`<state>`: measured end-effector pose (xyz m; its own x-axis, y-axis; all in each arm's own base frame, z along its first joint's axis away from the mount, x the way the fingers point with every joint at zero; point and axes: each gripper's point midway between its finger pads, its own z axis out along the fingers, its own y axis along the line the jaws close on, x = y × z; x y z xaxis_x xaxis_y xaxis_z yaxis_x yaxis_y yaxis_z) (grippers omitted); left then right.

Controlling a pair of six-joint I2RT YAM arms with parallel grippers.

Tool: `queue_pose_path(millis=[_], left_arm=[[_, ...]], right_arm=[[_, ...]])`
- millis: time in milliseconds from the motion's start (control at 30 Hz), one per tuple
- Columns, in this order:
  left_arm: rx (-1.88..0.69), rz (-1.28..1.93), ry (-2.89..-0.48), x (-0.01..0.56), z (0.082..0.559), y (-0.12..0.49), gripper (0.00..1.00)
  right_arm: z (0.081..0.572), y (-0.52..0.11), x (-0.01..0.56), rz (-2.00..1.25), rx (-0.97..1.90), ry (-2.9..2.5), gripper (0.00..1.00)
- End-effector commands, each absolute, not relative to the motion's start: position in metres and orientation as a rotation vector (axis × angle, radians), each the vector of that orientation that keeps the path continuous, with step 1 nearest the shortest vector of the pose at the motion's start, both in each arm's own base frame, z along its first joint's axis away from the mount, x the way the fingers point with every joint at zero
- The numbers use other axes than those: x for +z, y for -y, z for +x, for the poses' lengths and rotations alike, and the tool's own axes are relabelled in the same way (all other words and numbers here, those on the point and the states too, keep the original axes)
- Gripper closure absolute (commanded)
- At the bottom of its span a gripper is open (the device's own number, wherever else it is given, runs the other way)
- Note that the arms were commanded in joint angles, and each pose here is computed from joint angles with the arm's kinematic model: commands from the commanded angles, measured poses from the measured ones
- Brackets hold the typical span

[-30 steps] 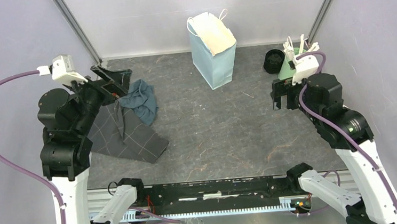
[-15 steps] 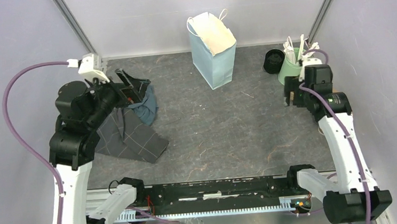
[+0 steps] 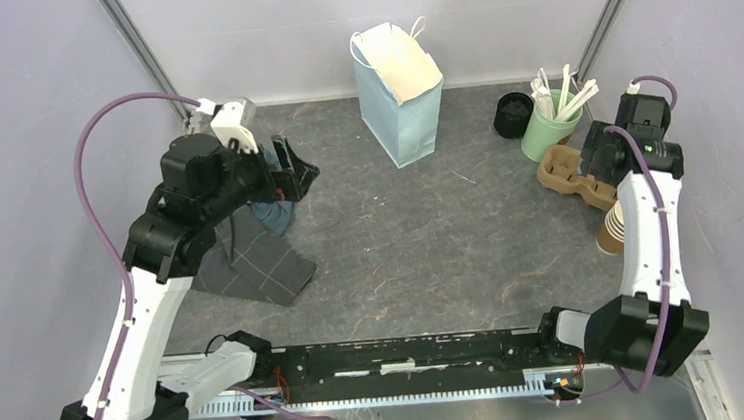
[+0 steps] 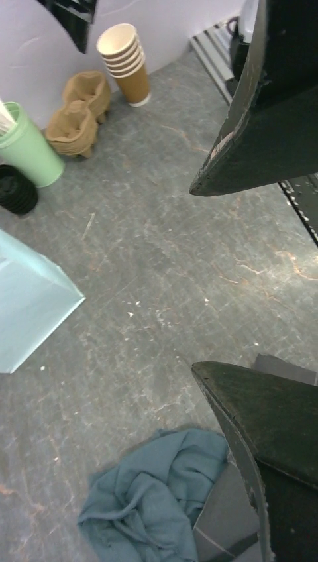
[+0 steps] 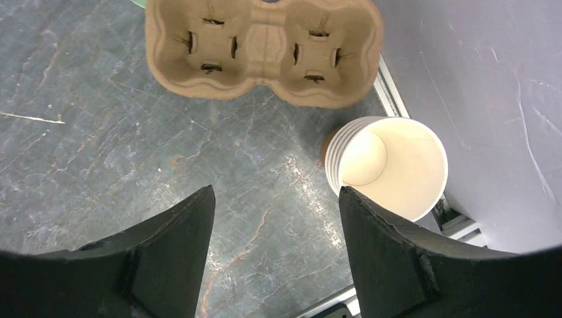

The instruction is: Pack the takeout coffee

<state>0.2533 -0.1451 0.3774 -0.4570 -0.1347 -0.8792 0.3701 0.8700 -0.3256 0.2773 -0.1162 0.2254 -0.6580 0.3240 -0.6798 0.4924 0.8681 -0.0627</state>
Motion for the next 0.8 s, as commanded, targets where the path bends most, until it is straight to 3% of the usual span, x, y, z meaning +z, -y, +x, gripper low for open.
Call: queue_pose_path(millis=[0,200,767], left_arm=[[-0.576,0.298,-1.976,0.358,0.240,0.149,0.00],[-0.581,0.288,-1.977,0.348,0.243,0.151,0.00],[-0.540,0.289,-2.000,0.346,0.249,0.148,0.00]], right_arm=[[0.279,0.136,0.233,0.648,-0.332,-2.348,0.26],[0.263,0.167,0.217,0.802,-0.331,-2.352,0.42],[0.265,0.174,0.170,0.882,-0.276,-2.441,0.56]])
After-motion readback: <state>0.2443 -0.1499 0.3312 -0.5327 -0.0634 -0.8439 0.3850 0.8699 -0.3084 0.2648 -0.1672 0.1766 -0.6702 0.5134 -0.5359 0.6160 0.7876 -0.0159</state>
